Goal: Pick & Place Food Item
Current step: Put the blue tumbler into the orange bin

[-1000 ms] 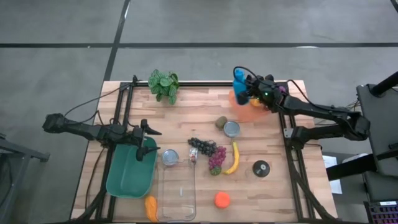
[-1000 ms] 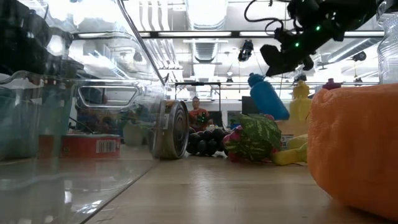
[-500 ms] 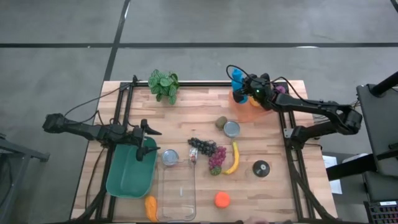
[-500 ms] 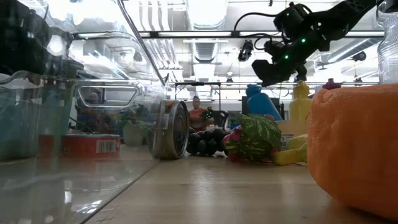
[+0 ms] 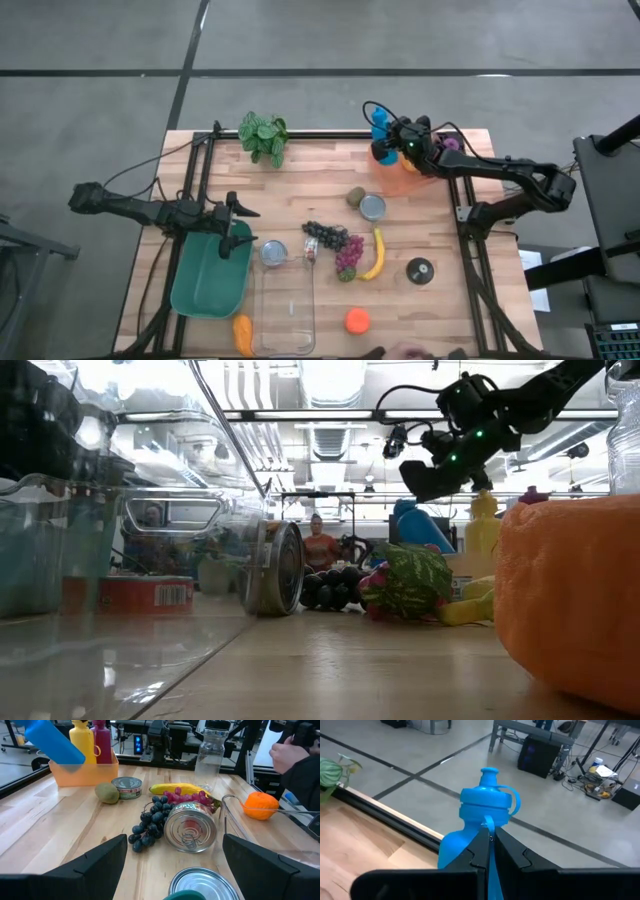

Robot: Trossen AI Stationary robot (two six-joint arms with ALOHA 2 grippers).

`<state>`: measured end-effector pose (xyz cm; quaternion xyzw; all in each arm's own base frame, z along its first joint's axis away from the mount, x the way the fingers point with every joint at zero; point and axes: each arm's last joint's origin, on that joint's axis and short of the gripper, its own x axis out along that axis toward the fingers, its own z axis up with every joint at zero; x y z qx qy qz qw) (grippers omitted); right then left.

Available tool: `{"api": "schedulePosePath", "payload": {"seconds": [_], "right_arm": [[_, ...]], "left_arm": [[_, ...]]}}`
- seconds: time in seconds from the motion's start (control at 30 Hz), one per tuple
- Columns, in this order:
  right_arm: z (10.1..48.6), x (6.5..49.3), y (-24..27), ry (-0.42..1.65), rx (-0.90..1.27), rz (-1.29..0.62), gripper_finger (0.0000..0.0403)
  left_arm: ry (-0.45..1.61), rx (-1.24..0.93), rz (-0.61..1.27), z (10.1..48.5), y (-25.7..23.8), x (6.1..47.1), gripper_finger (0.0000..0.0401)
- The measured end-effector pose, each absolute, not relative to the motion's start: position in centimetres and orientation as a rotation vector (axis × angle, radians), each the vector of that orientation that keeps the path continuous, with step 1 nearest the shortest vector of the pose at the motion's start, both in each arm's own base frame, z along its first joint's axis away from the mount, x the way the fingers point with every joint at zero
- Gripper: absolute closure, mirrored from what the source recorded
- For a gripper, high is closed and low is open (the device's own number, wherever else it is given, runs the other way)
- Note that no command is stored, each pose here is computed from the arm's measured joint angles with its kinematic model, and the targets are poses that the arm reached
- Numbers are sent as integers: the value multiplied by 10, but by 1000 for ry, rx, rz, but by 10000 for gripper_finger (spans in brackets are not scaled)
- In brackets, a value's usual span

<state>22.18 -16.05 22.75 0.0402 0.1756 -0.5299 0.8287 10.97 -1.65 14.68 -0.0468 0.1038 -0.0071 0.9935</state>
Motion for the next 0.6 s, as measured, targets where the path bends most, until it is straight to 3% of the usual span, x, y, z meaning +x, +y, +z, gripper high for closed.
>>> {"api": "schedulePosePath", "payload": {"seconds": [0.6], "right_arm": [[224, 227, -160, 366, 77, -1104, 388]], "left_arm": [[208, -94, -14, 147, -17, 110, 65]]}}
